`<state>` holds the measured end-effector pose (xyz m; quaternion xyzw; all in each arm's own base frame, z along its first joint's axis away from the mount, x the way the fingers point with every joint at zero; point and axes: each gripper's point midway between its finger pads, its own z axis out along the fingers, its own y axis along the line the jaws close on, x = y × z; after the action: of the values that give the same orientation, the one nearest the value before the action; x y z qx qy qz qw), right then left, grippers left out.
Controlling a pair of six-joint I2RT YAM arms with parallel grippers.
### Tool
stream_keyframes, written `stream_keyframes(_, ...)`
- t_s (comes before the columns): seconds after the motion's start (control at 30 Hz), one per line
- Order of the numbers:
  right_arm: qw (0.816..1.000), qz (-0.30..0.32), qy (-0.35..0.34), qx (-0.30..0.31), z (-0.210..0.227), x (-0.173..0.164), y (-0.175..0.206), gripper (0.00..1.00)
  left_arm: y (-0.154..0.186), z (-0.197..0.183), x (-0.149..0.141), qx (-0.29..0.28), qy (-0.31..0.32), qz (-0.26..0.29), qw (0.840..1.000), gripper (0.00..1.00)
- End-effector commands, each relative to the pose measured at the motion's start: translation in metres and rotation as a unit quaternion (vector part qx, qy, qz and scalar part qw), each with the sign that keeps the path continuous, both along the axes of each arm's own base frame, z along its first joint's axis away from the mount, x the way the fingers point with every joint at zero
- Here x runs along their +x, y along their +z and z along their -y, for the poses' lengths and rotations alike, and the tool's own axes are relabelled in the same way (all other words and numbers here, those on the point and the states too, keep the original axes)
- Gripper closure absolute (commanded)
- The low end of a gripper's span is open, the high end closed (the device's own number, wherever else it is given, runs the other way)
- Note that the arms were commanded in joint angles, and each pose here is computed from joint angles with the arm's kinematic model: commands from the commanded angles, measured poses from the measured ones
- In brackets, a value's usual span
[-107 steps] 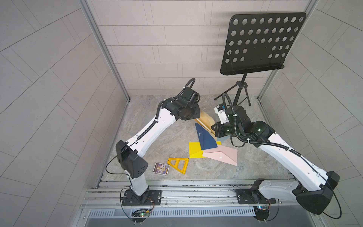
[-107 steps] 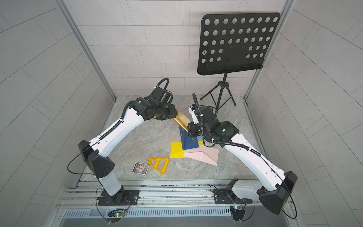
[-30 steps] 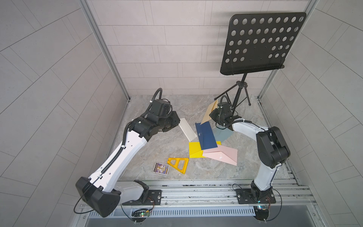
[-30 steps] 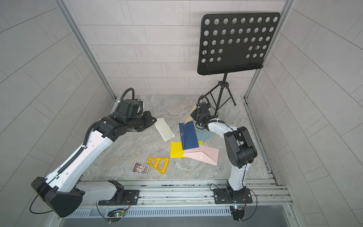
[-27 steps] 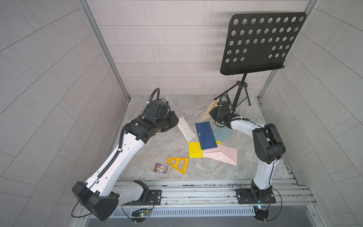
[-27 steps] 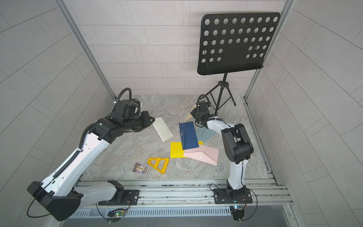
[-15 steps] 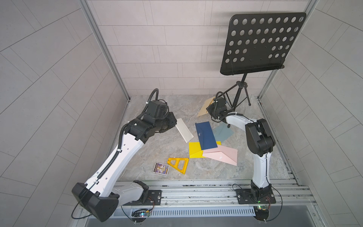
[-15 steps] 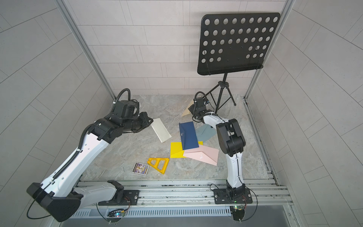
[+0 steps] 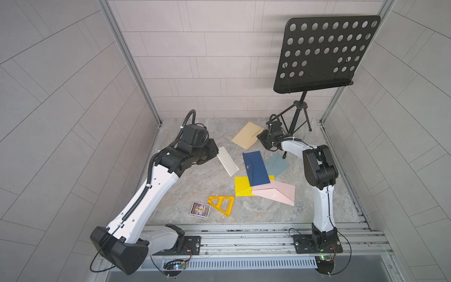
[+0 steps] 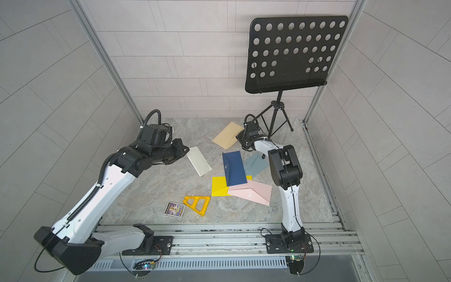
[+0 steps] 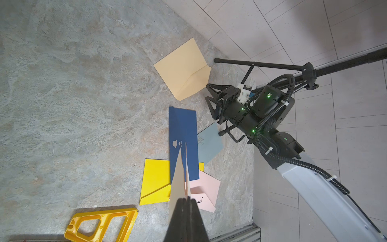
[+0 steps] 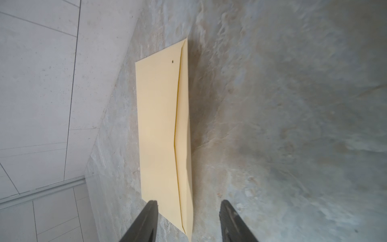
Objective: Take the letter paper out of the envelope
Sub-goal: Place the envelope at the center of the board.
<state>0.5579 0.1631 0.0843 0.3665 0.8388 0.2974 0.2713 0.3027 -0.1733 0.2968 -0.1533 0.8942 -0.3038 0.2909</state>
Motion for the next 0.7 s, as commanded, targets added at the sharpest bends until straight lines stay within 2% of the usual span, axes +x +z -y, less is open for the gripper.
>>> stream_keyframes(0.0,1.0,0.011,-0.006,-0.006,0.009,-0.011,0.035,0.49,-0.004,-0.001,0.003,0.006,-0.003,0.0,1.0,1.0)
stream_keyframes(0.2,0.999,0.044,0.014,0.008,0.004,-0.048,0.086,0.53,0.001,0.003,0.01,0.002,-0.005,0.005,1.0,1.0)
stream_keyframes(0.4,0.994,0.063,0.068,0.056,-0.017,-0.118,0.153,0.53,0.009,0.017,0.027,-0.026,-0.004,0.003,1.0,1.0)
stream_keyframes(0.5,0.99,0.064,0.085,0.088,-0.021,-0.159,0.174,0.48,0.022,0.029,0.039,-0.055,-0.009,0.01,0.998,1.0)
stream_keyframes(0.67,0.985,0.085,0.086,0.124,-0.007,-0.215,0.202,0.33,0.05,0.053,0.061,-0.12,-0.022,0.026,0.992,1.0)
